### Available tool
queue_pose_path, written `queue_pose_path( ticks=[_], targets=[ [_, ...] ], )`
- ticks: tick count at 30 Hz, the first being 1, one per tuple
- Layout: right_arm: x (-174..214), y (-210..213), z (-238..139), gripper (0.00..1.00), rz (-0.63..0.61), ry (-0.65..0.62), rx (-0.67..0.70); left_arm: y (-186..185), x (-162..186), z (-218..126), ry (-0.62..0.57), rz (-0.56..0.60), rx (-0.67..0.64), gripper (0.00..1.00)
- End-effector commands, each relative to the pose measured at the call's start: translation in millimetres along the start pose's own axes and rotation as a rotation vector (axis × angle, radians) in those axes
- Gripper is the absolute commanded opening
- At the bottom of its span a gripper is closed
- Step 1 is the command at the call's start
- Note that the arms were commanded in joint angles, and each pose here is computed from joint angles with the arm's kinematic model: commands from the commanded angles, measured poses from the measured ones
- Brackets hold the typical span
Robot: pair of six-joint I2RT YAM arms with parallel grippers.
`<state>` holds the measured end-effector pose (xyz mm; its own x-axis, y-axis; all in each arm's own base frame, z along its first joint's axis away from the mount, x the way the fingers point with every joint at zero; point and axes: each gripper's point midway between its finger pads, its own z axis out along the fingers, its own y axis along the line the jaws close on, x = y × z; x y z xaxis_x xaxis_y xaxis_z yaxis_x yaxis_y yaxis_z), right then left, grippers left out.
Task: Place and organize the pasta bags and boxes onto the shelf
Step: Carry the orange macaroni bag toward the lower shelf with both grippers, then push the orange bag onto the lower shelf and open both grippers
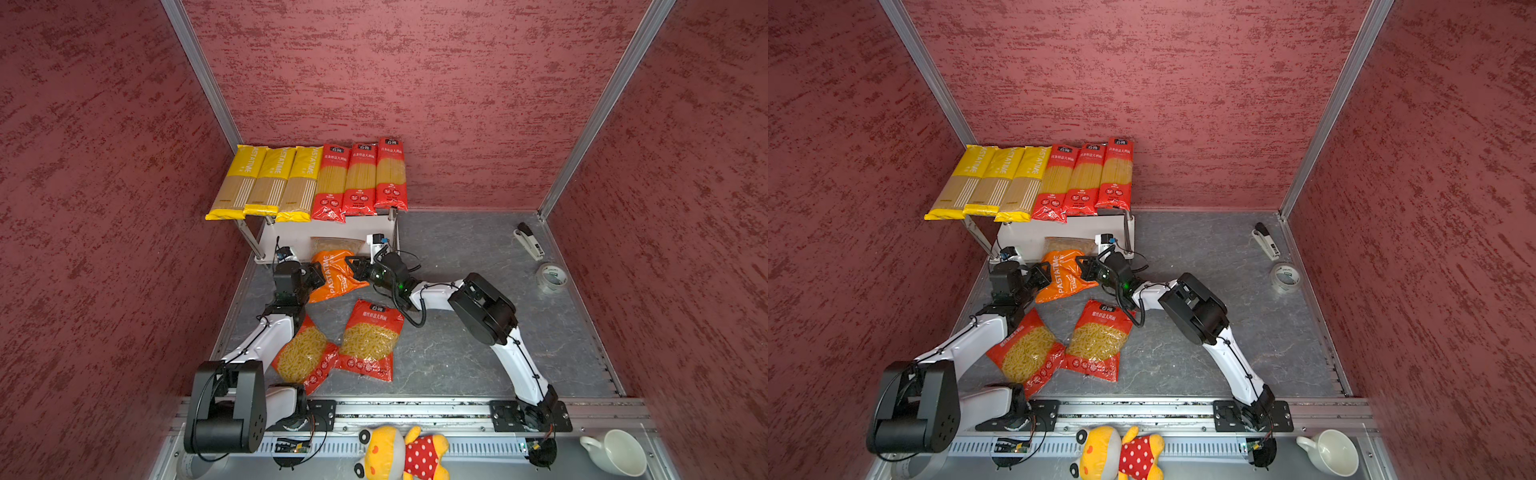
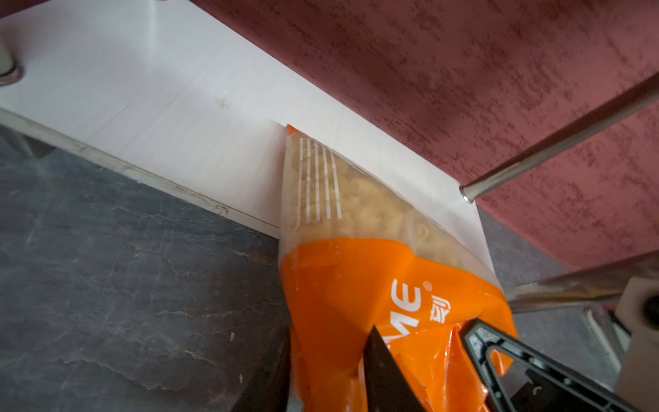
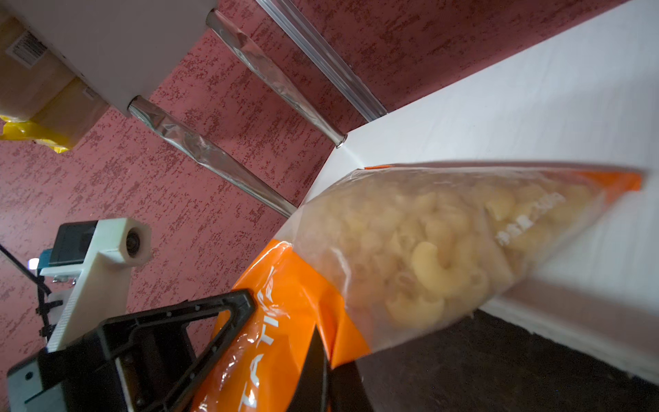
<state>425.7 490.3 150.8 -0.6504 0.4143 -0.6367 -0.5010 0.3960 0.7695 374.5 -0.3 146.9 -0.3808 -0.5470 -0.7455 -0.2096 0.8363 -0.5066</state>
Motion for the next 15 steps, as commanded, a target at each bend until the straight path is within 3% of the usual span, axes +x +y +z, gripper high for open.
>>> queue_pose_path(
  ticks=[1, 9, 15],
  targets=[
    [-49, 12, 0, 0.00, 0.077, -0.160, 0.022, 9, -1, -13, 0.004, -0.063, -0.029, 0.43],
    [-56, 13, 6, 0.00, 0.177, -0.169, 0.044, 23, 10, -47, 0.051, -0.153, -0.084, 0.58],
    [-63, 16, 13, 0.00, 0.259, -0.179, 0.050, 26, 7, -76, 0.022, -0.316, -0.029, 0.70]
  ],
)
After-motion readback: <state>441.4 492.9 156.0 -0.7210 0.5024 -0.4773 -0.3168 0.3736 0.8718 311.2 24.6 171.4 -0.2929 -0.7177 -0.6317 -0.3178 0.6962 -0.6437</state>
